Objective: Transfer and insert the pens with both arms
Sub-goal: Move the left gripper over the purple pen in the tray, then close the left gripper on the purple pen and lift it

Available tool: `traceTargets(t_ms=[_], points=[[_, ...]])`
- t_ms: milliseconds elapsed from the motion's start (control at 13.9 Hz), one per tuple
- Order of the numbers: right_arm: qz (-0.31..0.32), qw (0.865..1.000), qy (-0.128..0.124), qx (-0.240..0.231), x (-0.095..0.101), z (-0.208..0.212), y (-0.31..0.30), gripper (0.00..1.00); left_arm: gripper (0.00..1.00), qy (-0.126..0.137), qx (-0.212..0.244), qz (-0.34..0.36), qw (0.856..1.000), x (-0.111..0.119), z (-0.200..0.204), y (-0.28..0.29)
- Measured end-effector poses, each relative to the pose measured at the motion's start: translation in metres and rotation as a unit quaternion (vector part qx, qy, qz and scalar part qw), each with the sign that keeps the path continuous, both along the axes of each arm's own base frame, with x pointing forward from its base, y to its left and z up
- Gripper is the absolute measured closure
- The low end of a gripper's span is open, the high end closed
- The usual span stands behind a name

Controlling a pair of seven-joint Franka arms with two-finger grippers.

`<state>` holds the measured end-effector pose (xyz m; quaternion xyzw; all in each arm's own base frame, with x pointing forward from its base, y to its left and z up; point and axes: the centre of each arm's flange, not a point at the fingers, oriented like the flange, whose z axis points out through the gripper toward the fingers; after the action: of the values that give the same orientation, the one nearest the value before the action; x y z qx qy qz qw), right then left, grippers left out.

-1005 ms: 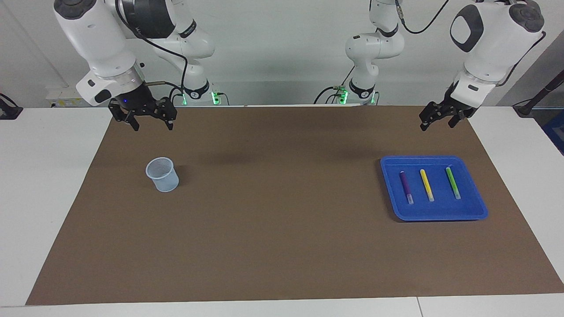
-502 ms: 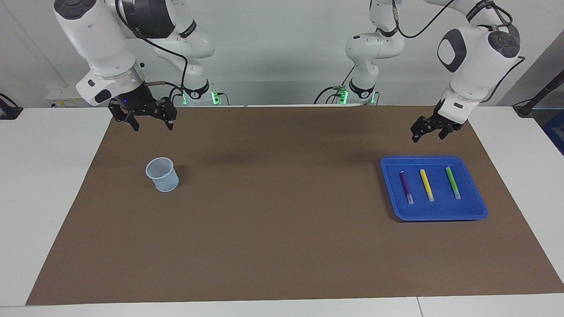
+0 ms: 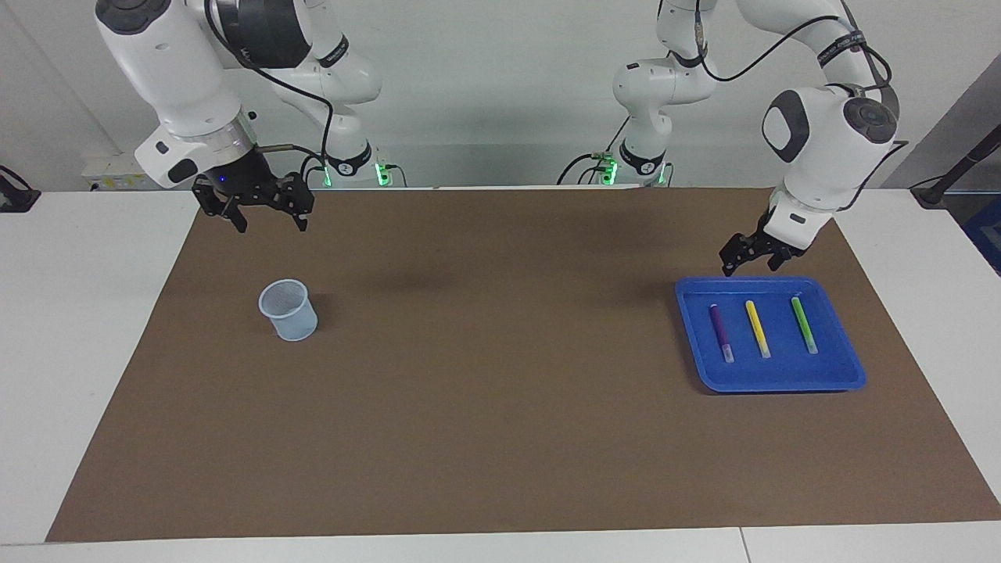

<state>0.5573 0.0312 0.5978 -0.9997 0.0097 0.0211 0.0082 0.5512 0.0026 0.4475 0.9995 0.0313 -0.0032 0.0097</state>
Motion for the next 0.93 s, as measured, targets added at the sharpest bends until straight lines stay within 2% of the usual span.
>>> traceTargets(t_ms=[502, 646, 933], points=[[0.000, 1.000, 0.000, 0.000, 0.000, 0.000, 0.000, 0.00, 0.02, -0.007, -0.001, 0.000, 1.000, 0.018, -0.051, -0.001], [0.000, 1.000, 0.000, 0.000, 0.000, 0.000, 0.000, 0.00, 0.00, -0.009, -0.002, 0.000, 1.000, 0.024, -0.072, -0.001], [0.000, 1.000, 0.000, 0.000, 0.000, 0.000, 0.000, 0.00, 0.10, 0.004, -0.003, 0.001, 1.000, 0.031, -0.113, 0.000]])
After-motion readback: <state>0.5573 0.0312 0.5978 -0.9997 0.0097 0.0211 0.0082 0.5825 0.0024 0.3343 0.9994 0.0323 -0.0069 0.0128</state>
